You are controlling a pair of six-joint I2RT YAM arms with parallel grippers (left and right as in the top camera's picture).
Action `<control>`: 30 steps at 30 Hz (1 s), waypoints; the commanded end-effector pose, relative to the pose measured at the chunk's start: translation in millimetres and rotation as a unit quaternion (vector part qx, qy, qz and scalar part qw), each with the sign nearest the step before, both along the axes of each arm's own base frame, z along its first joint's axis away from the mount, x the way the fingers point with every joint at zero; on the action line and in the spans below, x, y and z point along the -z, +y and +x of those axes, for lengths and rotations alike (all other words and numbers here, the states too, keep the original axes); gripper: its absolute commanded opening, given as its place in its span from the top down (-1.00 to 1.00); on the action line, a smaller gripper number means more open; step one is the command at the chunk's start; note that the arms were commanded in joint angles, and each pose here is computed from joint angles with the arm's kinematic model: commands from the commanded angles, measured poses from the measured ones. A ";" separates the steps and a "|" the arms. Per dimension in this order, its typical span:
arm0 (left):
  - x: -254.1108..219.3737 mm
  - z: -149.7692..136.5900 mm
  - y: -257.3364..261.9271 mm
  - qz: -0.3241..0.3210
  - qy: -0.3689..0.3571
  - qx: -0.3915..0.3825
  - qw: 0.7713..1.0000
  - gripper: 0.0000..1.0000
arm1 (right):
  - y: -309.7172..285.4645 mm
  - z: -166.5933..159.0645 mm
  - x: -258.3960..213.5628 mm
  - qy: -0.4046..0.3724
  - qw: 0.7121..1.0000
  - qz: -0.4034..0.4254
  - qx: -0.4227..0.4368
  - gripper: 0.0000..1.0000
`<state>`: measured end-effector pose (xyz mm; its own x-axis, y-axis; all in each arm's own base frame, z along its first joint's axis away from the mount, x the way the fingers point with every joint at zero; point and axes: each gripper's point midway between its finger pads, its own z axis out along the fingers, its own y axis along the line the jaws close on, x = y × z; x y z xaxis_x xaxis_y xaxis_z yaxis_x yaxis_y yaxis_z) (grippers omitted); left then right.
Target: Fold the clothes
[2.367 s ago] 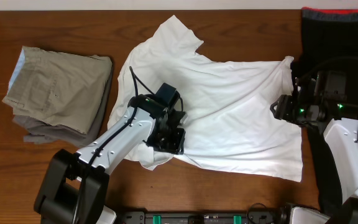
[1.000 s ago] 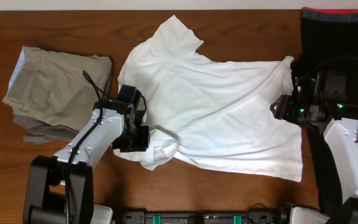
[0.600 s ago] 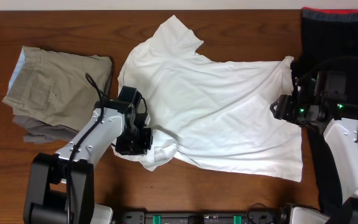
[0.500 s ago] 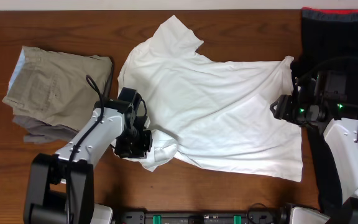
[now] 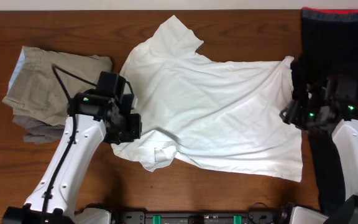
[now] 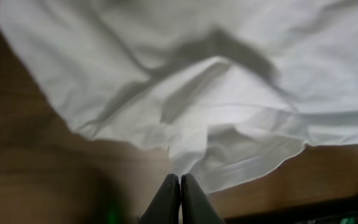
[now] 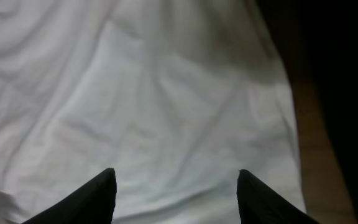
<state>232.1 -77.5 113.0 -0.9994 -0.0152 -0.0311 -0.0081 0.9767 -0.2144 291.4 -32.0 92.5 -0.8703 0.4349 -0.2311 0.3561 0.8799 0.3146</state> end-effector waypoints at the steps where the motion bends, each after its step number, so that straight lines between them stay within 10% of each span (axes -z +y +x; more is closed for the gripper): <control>1: 4.6 -11.2 7.4 0.018 0.027 -0.004 0.999 0.86 | -11.0 -7.3 0.0 0.015 1.000 0.001 0.027 -0.22; 15: 74.4 -19.9 -6.6 -0.012 0.092 -0.023 0.995 0.15 | -10.1 -11.1 1.1 0.022 0.999 0.002 0.024 -0.24; 24: 100.6 -27.0 -16.8 -0.036 0.145 0.006 0.989 0.17 | -9.8 -11.8 1.3 0.023 0.999 0.003 0.024 -0.24; 30: 100.5 -28.6 -24.3 -0.059 0.152 0.009 0.987 0.57 | -10.0 -11.2 1.2 0.022 0.999 0.003 0.024 -0.23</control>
<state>207.8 -95.2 10.9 -0.9651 -0.0117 0.2617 -0.0861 0.9577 -0.2747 278.8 -39.8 89.0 -0.8637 0.4692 -0.1837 0.4045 0.8630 0.3027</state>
